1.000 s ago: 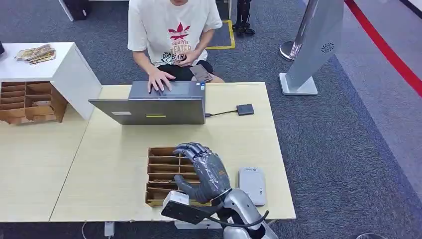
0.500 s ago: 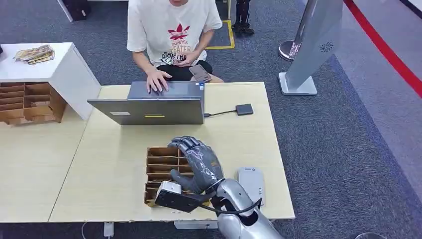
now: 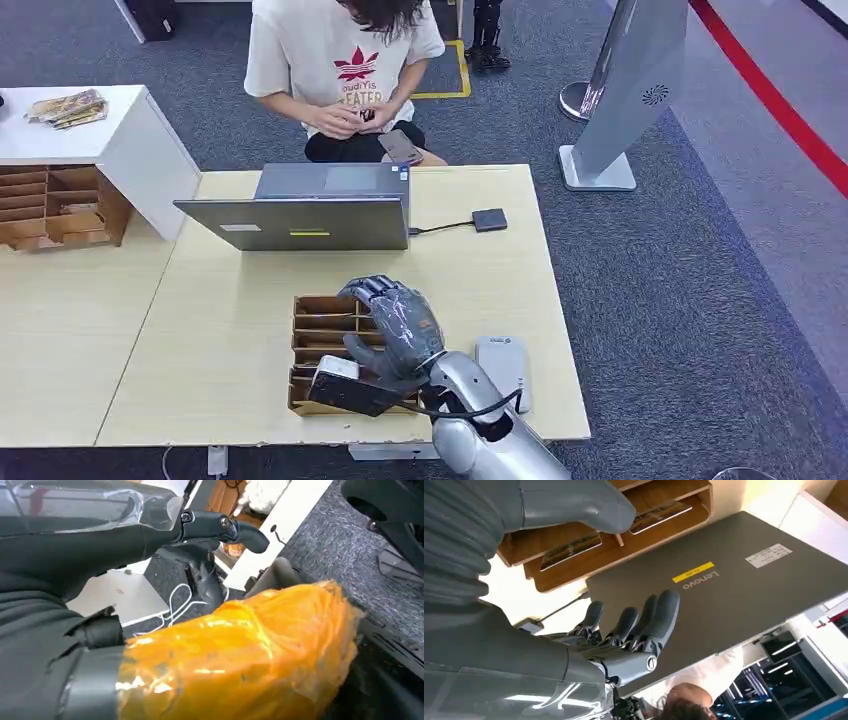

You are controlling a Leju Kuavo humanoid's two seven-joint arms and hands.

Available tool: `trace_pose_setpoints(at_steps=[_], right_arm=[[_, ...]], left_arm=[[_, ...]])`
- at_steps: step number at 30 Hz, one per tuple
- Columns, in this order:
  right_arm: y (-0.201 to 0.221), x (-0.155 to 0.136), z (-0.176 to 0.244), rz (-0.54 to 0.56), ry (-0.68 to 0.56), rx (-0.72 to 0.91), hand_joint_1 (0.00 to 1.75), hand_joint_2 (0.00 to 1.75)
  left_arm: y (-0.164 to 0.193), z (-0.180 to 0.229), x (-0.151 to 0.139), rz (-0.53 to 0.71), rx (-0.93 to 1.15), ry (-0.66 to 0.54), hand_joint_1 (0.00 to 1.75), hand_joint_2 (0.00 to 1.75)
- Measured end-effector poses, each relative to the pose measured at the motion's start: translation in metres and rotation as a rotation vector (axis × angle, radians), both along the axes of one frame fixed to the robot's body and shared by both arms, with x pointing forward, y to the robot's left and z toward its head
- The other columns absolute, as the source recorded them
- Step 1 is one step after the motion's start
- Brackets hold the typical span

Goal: Pass the card to the sensor for recognition and then transmit it.

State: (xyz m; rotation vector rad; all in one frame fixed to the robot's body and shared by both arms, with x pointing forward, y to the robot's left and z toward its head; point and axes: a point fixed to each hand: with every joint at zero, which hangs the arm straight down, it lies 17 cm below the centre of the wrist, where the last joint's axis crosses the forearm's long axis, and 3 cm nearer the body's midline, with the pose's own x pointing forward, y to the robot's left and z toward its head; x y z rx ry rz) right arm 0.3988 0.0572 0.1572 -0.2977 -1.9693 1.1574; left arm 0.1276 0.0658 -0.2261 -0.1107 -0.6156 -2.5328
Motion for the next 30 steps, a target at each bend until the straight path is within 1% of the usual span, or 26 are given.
trace_pose_setpoints(at_steps=[12,14,16,17,18,20,26,28,30], right_arm=[[0.005,0.002,-0.005,0.013,-0.003,-0.031,0.66,1.75],[0.005,0.002,-0.005,0.014,-0.003,-0.032,0.72,1.75],[0.005,0.002,-0.005,0.014,-0.003,-0.032,0.7,1.75],[0.005,0.002,-0.005,0.014,-0.002,-0.033,0.73,1.75],[0.006,0.002,-0.005,0.014,-0.002,-0.033,0.72,1.75],[0.006,0.002,-0.006,0.016,0.0,-0.038,0.77,1.75],[0.007,0.003,-0.01,0.019,0.004,-0.054,0.77,1.75],[0.008,0.003,-0.012,0.022,0.005,-0.064,0.7,1.75],[0.008,0.003,-0.013,0.025,0.006,-0.071,0.68,1.75]], left_arm=[[0.0,0.003,0.011,-0.065,0.021,-0.039,0.0,0.0],[0.0,0.003,0.011,-0.067,0.022,-0.04,0.0,0.0],[0.0,0.003,0.011,-0.071,0.023,-0.042,0.0,0.0],[0.0,0.003,0.012,-0.073,0.024,-0.043,0.0,0.0],[0.0,0.003,0.012,-0.074,0.024,-0.043,0.0,0.0],[0.0,0.003,0.012,-0.08,0.025,-0.047,0.0,0.0],[-0.001,0.003,0.014,-0.09,0.027,-0.054,0.0,0.0],[-0.001,0.004,0.016,-0.097,0.029,-0.06,0.0,0.0],[-0.002,0.005,0.017,-0.106,0.03,-0.065,0.0,0.0]])
